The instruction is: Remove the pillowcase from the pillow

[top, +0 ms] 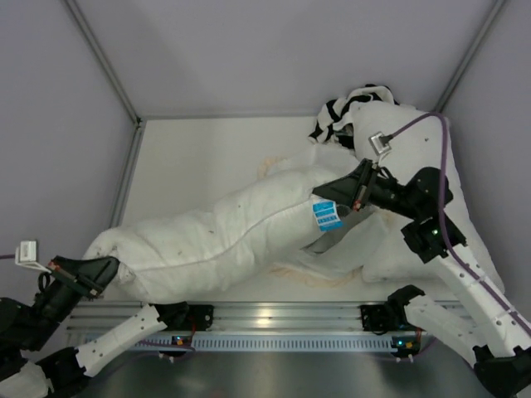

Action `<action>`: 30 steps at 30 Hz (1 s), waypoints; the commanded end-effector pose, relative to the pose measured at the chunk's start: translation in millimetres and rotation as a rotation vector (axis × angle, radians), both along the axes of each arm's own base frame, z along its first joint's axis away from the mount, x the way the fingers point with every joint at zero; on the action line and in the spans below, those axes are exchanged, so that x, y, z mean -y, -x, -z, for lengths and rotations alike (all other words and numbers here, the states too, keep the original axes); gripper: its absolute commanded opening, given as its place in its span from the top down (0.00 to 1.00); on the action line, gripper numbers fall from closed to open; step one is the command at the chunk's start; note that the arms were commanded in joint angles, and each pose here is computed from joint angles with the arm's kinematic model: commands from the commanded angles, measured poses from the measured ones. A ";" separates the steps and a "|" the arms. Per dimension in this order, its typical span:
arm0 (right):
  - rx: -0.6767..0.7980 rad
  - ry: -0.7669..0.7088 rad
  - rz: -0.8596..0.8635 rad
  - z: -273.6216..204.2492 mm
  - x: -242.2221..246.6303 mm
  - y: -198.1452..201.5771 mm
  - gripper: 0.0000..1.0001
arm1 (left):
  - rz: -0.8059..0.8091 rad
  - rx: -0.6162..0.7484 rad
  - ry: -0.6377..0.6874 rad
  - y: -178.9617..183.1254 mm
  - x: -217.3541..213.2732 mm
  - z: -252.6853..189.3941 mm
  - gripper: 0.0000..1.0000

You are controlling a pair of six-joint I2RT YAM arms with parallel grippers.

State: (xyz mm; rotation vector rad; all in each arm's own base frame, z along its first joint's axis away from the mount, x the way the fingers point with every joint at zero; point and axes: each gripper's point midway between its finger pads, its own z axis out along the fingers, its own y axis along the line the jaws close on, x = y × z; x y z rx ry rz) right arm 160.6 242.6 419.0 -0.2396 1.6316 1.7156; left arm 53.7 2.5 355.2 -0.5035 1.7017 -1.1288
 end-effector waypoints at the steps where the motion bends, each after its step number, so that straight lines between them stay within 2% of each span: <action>1: -0.103 0.060 0.016 47.1 -4.8 -12.5 1.00 | -0.012 0.106 0.092 1.7 -7.3 -50.4 1.00; 6: -0.057 0.090 0.056 48.9 7.1 0.5 1.00 | -0.023 0.222 0.203 20.8 -35.4 -91.7 1.00; 19: 0.113 -0.050 -0.015 -53.0 34.1 71.3 1.00 | -0.065 0.284 0.242 30.9 -62.3 -114.5 1.00; 22: 0.147 -0.038 0.019 -60.5 33.5 63.0 1.00 | -0.075 0.274 0.228 26.5 -60.1 -111.2 1.00; 25: 0.144 -0.001 0.052 -57.0 21.0 30.3 1.00 | -0.065 0.230 0.176 14.0 -41.6 -97.6 1.00; 28: 0.129 0.062 0.089 -40.9 -8.1 -37.0 1.00 | -0.036 0.171 0.103 -4.2 -10.3 -76.6 1.00; 30: 0.204 0.036 0.080 -56.0 -20.6 -58.5 1.00 | 0.003 0.138 0.051 -14.1 13.6 -63.8 1.00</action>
